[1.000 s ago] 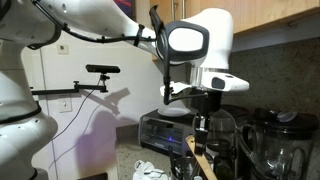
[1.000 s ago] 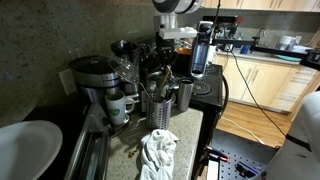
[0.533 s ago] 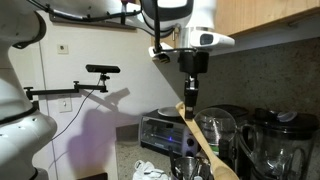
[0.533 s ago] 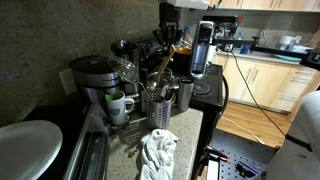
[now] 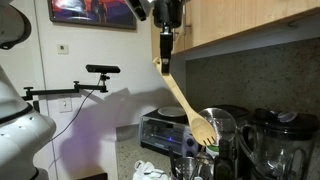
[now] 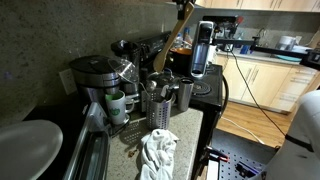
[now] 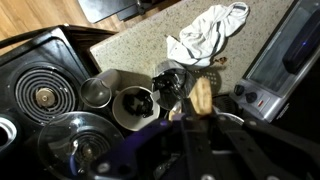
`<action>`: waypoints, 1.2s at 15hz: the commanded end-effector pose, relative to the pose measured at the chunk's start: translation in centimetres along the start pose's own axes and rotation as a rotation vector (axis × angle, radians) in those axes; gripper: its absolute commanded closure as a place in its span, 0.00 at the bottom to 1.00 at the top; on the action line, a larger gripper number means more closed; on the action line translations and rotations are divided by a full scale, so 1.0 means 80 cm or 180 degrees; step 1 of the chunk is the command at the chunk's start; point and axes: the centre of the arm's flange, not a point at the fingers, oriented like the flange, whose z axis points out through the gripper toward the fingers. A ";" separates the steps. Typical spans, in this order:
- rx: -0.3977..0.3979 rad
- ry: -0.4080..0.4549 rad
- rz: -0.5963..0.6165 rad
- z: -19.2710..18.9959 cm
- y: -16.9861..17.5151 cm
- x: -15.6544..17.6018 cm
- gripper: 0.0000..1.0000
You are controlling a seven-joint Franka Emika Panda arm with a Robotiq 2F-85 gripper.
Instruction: Use the wooden fork to stir the pot and put it back
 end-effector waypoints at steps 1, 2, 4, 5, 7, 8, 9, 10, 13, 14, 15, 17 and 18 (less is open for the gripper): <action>0.0102 -0.0159 -0.0113 -0.022 -0.001 -0.008 0.94; 0.0130 -0.0207 -0.0123 -0.018 0.001 -0.008 0.94; 0.0158 -0.0294 -0.0086 -0.004 0.007 -0.005 0.94; 0.0166 -0.0330 -0.0059 0.005 0.010 -0.003 0.94; 0.0192 -0.0419 -0.0019 0.026 0.016 0.006 0.94; 0.0204 -0.0464 -0.0003 0.037 0.019 0.010 0.94; 0.0212 -0.0511 0.0014 0.049 0.021 0.013 0.94; 0.0224 -0.0564 0.0031 0.062 0.022 0.017 0.94; 0.0251 -0.0697 0.0064 0.095 0.026 0.026 0.94; 0.0258 -0.0716 0.0078 0.106 0.027 0.028 0.94; 0.0275 -0.0702 0.0096 0.116 0.028 0.030 0.94; 0.0310 -0.0654 0.0135 0.136 0.030 0.036 0.94; 0.0343 -0.0646 0.0143 0.146 0.031 0.039 0.94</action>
